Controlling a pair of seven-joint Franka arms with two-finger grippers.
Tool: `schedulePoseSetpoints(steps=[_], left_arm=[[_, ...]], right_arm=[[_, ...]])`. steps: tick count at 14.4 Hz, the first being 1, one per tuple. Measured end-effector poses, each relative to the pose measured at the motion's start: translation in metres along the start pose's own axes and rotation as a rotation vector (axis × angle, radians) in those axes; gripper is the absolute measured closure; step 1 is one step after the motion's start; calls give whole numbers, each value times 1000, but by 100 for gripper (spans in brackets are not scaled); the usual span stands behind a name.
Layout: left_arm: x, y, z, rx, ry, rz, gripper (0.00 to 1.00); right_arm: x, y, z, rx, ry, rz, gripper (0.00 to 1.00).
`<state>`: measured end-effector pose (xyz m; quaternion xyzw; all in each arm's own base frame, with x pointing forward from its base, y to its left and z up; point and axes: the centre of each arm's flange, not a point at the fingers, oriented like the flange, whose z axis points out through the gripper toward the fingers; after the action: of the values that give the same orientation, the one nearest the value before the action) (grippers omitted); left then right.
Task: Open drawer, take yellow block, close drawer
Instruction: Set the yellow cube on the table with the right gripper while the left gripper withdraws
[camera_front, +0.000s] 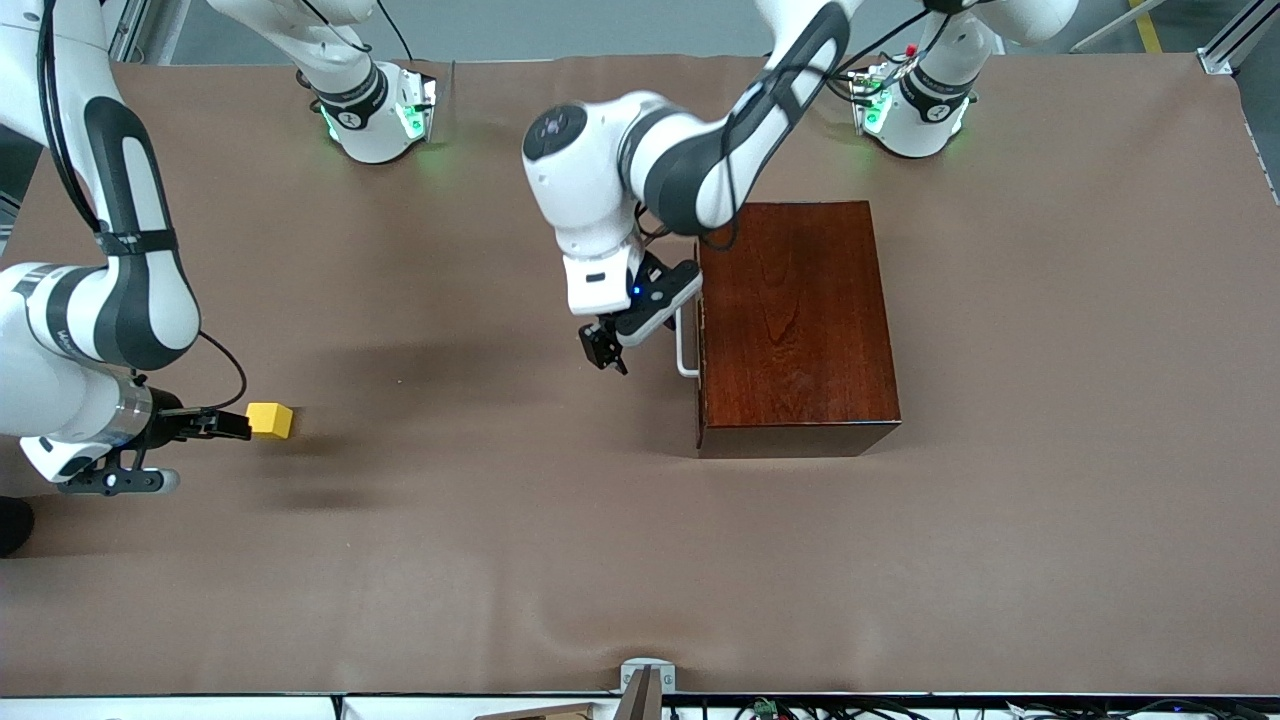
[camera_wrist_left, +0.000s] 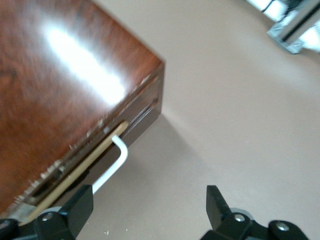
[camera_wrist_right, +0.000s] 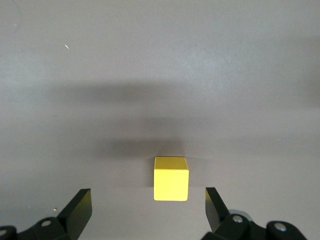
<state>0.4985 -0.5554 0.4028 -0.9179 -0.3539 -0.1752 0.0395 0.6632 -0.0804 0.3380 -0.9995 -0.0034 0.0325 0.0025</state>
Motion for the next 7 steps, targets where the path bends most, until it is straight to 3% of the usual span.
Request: schedulePoseSetpoints(steps=[2,7], left_arm=[[30,-3,-27,-35,2,55,0],[156,-39,-85,-65,-1,145,0]], right_arm=[[1,-2,-12,-2,19,-2,0],[5,-2,-65,-9,81,-20,0]])
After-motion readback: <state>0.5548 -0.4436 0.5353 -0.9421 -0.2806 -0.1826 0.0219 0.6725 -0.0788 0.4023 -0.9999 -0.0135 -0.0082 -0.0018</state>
